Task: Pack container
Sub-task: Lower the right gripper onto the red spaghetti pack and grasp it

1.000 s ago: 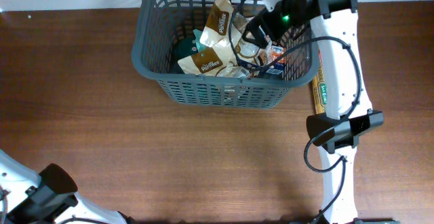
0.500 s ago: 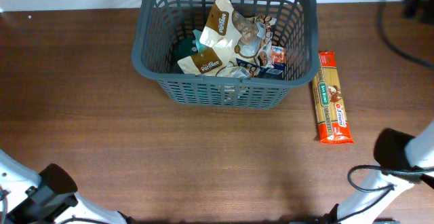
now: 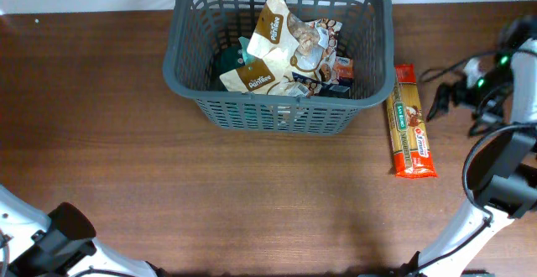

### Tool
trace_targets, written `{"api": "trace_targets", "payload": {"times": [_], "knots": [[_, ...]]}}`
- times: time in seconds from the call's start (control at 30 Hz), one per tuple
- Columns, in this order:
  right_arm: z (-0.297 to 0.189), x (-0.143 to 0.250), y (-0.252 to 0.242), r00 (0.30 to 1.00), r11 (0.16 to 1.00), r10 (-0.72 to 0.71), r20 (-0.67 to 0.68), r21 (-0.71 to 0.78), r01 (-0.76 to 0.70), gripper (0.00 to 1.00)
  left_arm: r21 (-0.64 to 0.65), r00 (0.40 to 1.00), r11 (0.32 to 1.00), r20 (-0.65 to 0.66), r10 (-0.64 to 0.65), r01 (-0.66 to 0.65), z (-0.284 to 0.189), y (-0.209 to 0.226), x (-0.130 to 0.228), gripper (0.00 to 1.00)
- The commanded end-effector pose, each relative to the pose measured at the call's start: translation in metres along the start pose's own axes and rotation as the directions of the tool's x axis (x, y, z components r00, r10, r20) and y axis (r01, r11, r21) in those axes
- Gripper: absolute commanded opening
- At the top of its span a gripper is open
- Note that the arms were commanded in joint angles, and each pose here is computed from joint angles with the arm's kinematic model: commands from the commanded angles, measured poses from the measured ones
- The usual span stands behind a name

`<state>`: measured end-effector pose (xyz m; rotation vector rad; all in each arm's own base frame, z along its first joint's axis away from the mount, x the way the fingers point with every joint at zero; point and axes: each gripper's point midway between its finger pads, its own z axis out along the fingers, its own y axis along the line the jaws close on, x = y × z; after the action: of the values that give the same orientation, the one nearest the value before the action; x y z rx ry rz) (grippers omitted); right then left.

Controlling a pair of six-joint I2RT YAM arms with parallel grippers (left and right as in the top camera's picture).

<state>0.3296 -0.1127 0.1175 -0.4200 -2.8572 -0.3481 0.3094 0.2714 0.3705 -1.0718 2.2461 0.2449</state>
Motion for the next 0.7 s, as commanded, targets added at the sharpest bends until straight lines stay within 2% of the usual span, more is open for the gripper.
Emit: {"api": "trace_targets", "payload": {"times": [0.0,0.07,0.23,0.33,0.47,0.57,0.67], "knots": [[0.022,0.029,0.012,0.989,0.992,-0.108,-0.101,-0.075,0.101,0.99,0.019,1.0,0.999,-0.004,0.028,-0.028,0.002,-0.002,0.0,0.99],[0.03,0.029,0.013,0.986,0.989,-0.13,-0.104,-0.088,0.121,0.99,0.02,1.0,0.999,-0.002,0.028,-0.028,0.002,-0.002,-0.001,0.99],[0.043,0.003,0.003,0.972,0.969,-0.227,-0.058,0.09,0.232,0.99,0.02,1.0,0.999,-0.002,0.028,-0.028,0.003,-0.002,-0.001,0.99],[0.046,-0.022,0.017,0.927,0.917,-0.374,0.007,0.15,0.369,0.99,0.029,1.0,0.999,0.002,0.028,-0.029,0.004,-0.004,-0.003,0.99],[0.045,-0.05,0.028,0.863,0.836,-0.503,0.044,0.279,0.473,0.99,0.031,0.999,0.998,0.0,0.046,-0.046,0.005,-0.004,-0.002,0.99],[0.05,-0.057,0.036,0.844,0.809,-0.535,0.036,0.31,0.499,0.99,0.031,0.999,0.998,0.001,0.051,-0.051,0.006,-0.005,-0.003,0.99],[0.06,-0.058,0.037,0.86,0.826,-0.509,0.027,0.297,0.479,0.99,0.031,0.999,0.998,0.001,0.051,-0.051,0.007,-0.005,-0.003,0.99]]}}
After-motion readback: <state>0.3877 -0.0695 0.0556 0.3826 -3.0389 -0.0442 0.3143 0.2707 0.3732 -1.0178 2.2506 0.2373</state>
